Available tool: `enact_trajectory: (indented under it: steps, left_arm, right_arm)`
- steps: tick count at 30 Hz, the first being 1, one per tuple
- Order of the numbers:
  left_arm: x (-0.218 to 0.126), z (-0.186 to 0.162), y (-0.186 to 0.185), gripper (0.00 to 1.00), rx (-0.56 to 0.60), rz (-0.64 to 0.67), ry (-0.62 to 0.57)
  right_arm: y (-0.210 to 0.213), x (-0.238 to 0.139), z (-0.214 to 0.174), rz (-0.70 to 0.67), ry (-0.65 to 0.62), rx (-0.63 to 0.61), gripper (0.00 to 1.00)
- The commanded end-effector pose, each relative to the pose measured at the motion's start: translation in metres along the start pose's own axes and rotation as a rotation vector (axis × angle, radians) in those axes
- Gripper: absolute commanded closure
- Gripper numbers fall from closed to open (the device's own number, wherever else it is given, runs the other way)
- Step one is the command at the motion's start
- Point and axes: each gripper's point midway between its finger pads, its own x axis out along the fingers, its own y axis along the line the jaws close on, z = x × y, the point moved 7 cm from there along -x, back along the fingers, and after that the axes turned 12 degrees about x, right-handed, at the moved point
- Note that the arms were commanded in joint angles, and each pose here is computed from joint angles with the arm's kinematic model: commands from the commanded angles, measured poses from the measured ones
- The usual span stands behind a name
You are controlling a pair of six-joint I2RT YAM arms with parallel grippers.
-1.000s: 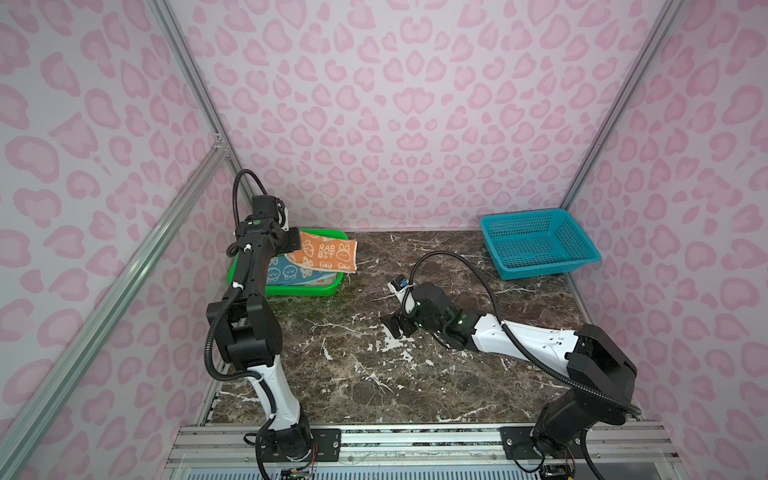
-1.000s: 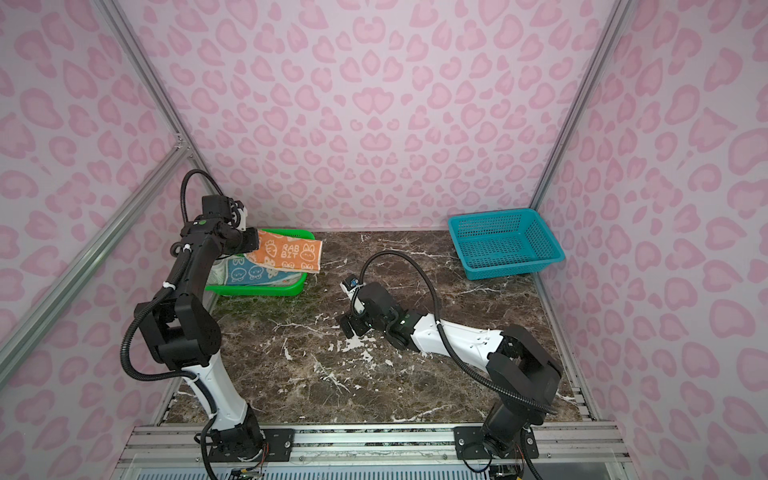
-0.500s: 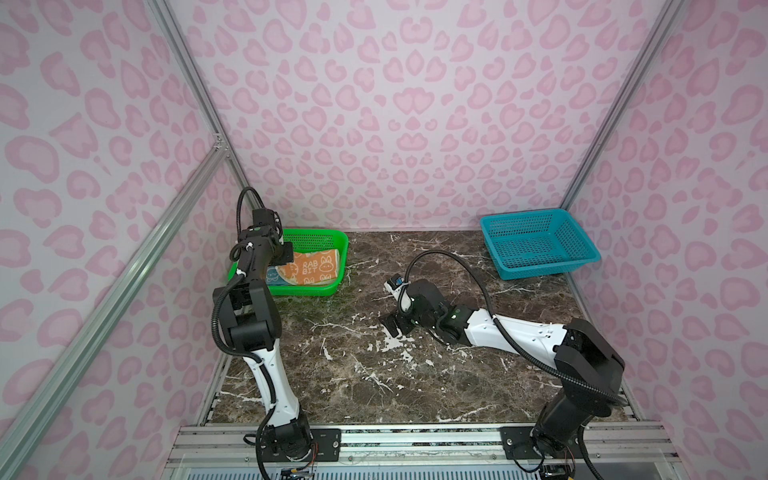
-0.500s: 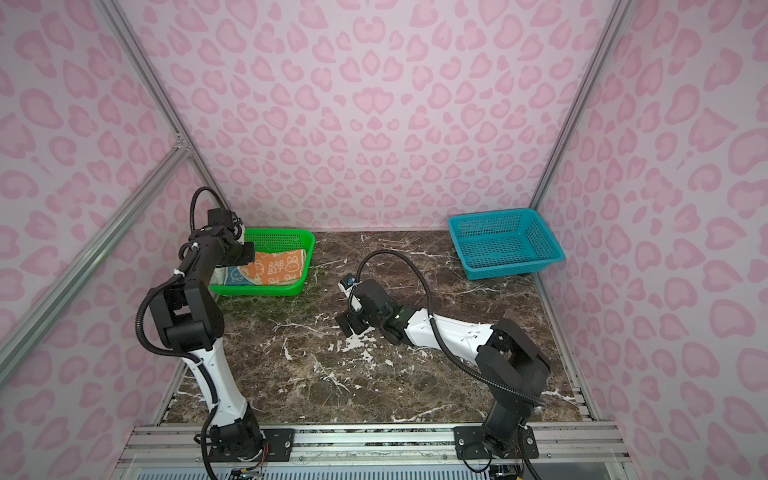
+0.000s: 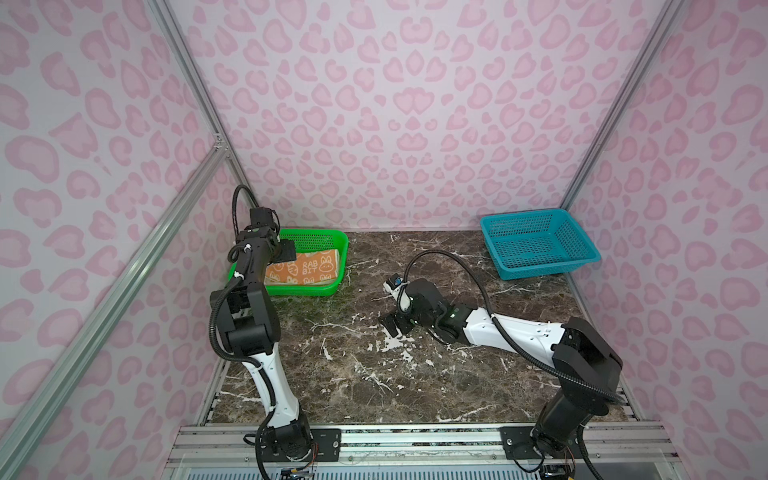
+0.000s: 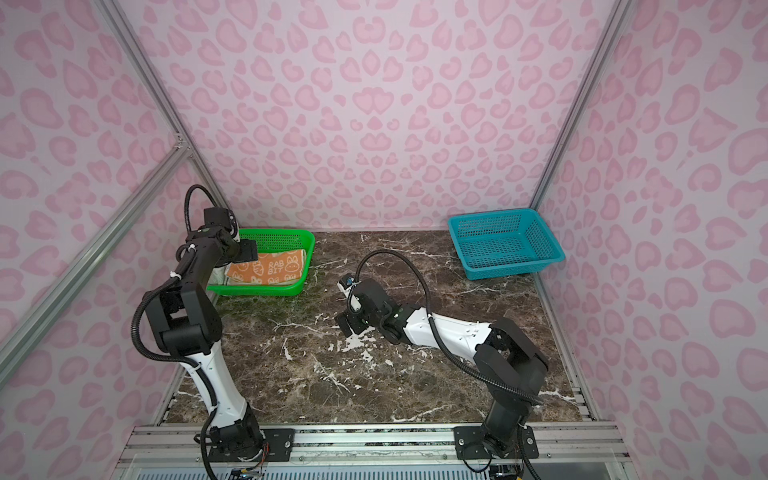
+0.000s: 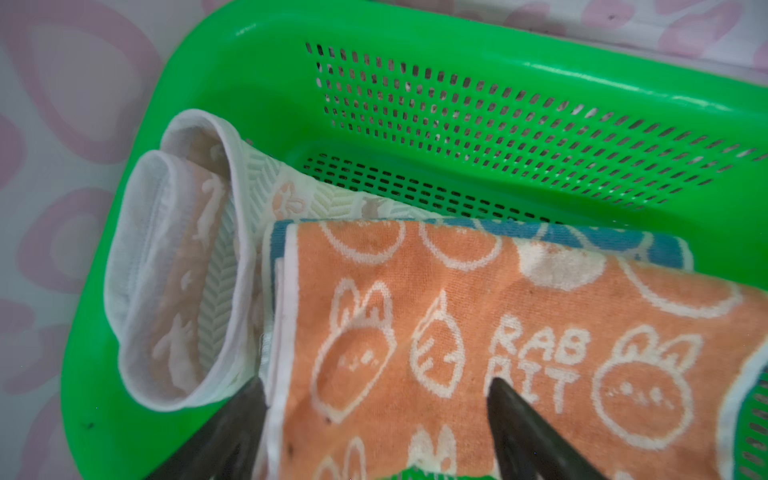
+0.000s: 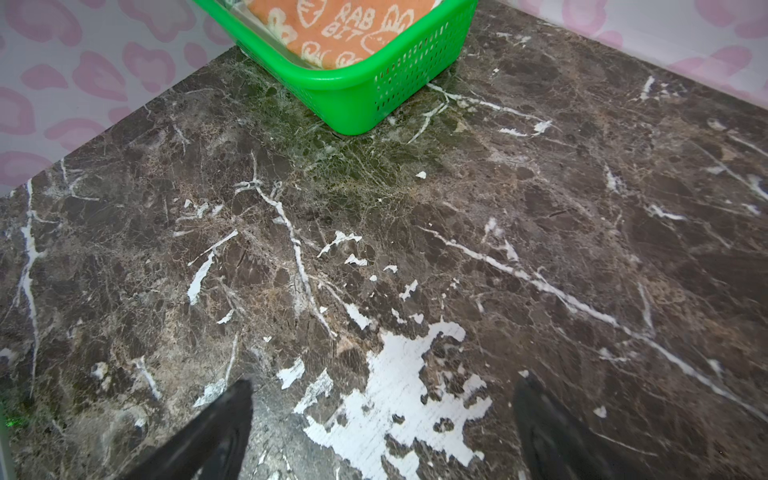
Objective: Fold and stack the towels
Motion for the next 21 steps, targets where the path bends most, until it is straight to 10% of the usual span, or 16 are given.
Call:
enact_trajectory:
  steps: [1,21]
  left_arm:
    - [-0.042,0.02,0.005,0.0,-0.034,-0.005,-0.147]
    - [-0.15,-0.065,-0.066,0.03,-0.064,-0.127,-0.442]
  right_arm:
    - [0.0,-0.001,-0.002,0.005,-0.002,-0.004,0.02]
    - [-0.025,-0.042,0.007,-0.107,-0.068,-0.011,0.02]
